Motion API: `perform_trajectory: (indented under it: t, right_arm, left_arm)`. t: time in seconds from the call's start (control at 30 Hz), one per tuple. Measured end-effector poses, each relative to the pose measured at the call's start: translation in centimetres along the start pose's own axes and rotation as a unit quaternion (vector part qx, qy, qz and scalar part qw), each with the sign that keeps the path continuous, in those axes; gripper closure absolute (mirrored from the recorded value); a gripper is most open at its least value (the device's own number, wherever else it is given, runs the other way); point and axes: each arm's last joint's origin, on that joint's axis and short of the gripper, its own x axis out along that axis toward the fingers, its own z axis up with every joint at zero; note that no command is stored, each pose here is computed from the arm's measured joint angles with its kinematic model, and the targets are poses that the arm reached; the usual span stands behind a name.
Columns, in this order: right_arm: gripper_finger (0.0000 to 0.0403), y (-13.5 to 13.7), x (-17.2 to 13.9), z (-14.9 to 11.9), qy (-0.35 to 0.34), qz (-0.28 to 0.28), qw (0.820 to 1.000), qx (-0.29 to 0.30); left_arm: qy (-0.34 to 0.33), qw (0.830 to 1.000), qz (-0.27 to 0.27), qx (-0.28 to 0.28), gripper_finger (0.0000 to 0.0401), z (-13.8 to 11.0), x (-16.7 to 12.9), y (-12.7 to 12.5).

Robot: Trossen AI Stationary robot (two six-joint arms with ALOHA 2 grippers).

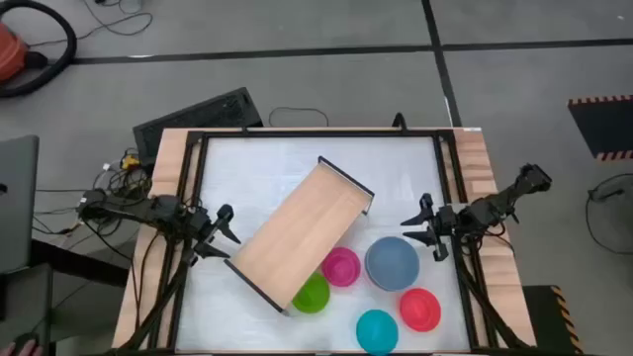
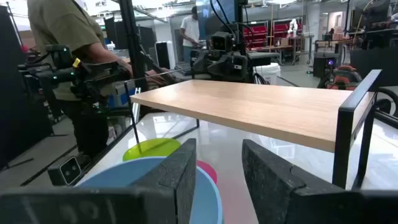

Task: Place and stack bowls onto a shelf

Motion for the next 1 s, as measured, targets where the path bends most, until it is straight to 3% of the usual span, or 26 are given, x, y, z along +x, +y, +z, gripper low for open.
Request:
perform_trajectory:
  t: [1.0]
  right_arm:
    - [0.0246,0.00,0.00,-0.01,0.000,0.000,1.000,0.000]
  left_arm:
    - [0.000,1.000,0.001,0.007,0.0197,0.00,0.00,0.01]
